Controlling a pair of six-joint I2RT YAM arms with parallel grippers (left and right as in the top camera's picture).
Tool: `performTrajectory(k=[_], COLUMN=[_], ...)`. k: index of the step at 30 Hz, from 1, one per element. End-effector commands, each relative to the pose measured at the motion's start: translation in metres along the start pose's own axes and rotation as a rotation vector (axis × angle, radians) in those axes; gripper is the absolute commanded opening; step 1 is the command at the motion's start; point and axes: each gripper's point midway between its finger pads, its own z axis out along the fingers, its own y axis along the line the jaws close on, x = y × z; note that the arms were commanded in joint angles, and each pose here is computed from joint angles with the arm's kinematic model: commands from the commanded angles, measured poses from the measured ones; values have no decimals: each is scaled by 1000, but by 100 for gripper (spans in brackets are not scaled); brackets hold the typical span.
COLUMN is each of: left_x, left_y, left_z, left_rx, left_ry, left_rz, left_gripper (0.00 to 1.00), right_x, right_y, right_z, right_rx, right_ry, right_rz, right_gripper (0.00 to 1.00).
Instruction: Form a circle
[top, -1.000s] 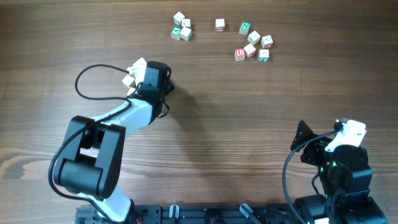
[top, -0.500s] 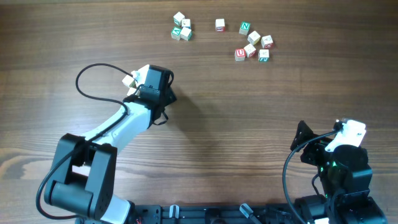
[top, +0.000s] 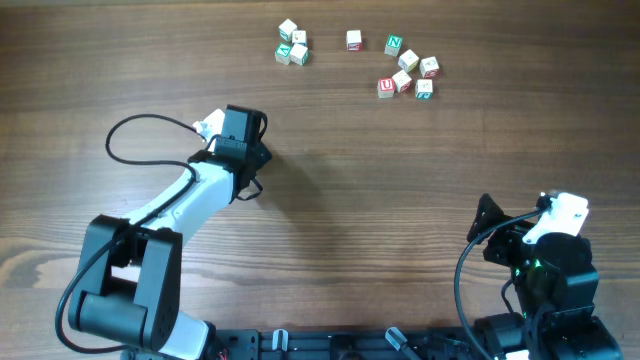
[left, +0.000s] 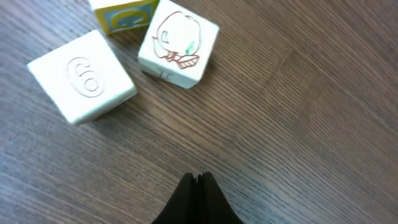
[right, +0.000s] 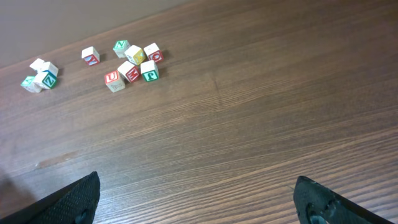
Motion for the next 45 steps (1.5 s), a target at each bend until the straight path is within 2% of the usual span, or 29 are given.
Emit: performTrajectory(k=[1, 7, 16, 21, 26, 45], left_x=[0, 3, -14, -16, -11, -22], left_y=[16, 31, 40, 42, 43, 32], left_z=[4, 4, 6, 27, 36, 37], left_rx=[-64, -119, -134, -121, -112, -64], left_ry=[-14, 4, -48, -39, -7, -41], left_rz=[-94, -177, -227, -250, -259, -220], left_gripper=[4, 4, 4, 4, 4, 4], right_x=[2, 2, 2, 2, 2, 2], right_y=[1, 1, 1, 1, 1, 1], right_z=[1, 1, 1, 1, 1, 1], right_rx=[-4, -4, -4, -4, -4, -4], right_ry=[7, 7, 7, 7, 7, 7], right_rz=[-12, -12, -12, -12, -11, -12], right_gripper=[100, 100, 100, 100, 100, 100])
